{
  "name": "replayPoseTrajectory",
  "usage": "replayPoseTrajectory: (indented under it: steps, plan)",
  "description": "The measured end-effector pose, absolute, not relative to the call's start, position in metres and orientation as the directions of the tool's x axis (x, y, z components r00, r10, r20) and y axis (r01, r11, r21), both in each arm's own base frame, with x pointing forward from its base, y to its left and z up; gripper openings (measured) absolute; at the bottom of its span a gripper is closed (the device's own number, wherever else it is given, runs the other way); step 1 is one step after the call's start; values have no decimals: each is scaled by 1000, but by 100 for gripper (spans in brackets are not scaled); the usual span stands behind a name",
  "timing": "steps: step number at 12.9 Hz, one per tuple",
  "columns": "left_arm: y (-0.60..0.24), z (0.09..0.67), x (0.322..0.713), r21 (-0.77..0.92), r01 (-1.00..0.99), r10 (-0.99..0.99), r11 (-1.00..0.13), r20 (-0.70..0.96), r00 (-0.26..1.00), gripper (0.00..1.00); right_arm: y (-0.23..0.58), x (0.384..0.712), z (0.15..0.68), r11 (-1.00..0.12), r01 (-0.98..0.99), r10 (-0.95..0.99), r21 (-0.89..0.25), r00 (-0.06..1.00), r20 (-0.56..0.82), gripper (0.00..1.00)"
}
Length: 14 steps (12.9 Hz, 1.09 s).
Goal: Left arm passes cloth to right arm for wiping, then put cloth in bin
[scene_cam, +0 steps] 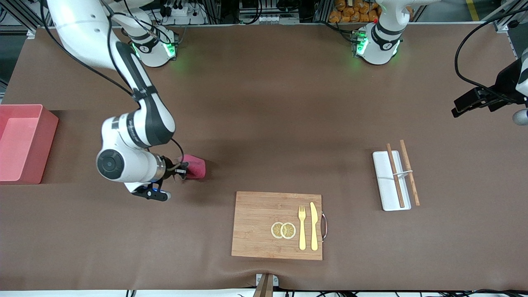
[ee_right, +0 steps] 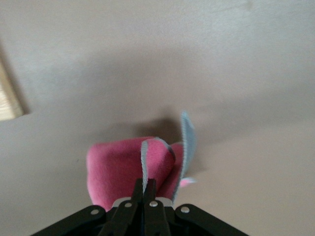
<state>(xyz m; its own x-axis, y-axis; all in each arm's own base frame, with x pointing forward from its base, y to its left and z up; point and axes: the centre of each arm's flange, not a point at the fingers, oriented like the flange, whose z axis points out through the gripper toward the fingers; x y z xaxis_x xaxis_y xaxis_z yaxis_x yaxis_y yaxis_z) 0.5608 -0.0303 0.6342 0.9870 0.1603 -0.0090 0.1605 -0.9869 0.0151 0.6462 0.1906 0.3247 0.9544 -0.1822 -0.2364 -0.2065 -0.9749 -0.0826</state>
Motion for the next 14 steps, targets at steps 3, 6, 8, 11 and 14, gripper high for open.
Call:
replayPoseTrajectory:
  steps: [3, 6, 8, 11, 14]
  plan:
    - [-31, 635, 562, 17, 159, 159, -987, 0, 987, 100, 164, 637, 414, -972, -215, -193, -96, 962, -194, 2]
    - [-31, 638, 561, 18, 159, 159, -987, 6, 987, 100, 112, 621, 478, -990, -129, -118, -52, 976, -181, 2]
    - [-31, 637, 561, 18, 159, 159, -987, 6, 987, 100, 48, 616, 508, -995, -83, -70, -60, 979, -194, 2]
    - [-30, 637, 561, 18, 160, 161, -987, 5, 987, 100, -82, 602, 539, -995, -6, 14, -99, 980, -197, 2]
    - [-31, 638, 561, 18, 160, 160, -987, 6, 987, 100, -211, 571, 556, -993, 104, 111, -49, 976, -185, 2]
